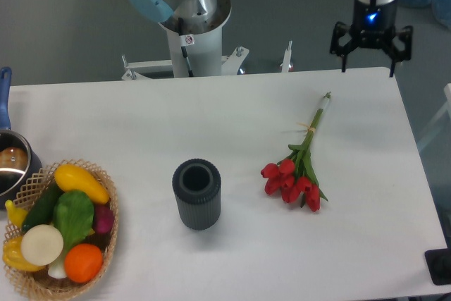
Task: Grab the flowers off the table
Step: 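Move the open gripper down toward the tulip stems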
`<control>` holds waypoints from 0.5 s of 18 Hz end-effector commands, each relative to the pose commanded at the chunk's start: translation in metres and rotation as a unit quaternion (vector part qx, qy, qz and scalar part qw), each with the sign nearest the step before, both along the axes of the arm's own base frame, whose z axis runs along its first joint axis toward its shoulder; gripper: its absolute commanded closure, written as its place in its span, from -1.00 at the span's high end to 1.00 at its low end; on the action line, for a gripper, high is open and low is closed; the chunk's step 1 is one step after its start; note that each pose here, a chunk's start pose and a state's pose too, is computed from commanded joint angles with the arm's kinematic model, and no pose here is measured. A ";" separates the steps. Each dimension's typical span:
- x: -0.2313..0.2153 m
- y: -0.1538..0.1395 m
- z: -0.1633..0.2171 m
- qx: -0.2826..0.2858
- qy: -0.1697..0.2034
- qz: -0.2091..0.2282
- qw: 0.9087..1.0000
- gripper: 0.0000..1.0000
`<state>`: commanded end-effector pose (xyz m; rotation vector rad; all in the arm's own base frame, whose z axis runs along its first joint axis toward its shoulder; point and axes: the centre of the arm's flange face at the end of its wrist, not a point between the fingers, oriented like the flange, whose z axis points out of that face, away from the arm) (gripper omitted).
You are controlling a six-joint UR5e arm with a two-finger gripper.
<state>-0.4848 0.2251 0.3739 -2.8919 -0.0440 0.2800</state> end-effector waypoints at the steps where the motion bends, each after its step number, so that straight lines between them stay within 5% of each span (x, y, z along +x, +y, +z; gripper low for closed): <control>1: 0.002 0.004 -0.009 -0.002 -0.008 -0.007 1.000 1.00; 9: 0.002 0.018 -0.060 -0.063 -0.043 -0.048 0.996 1.00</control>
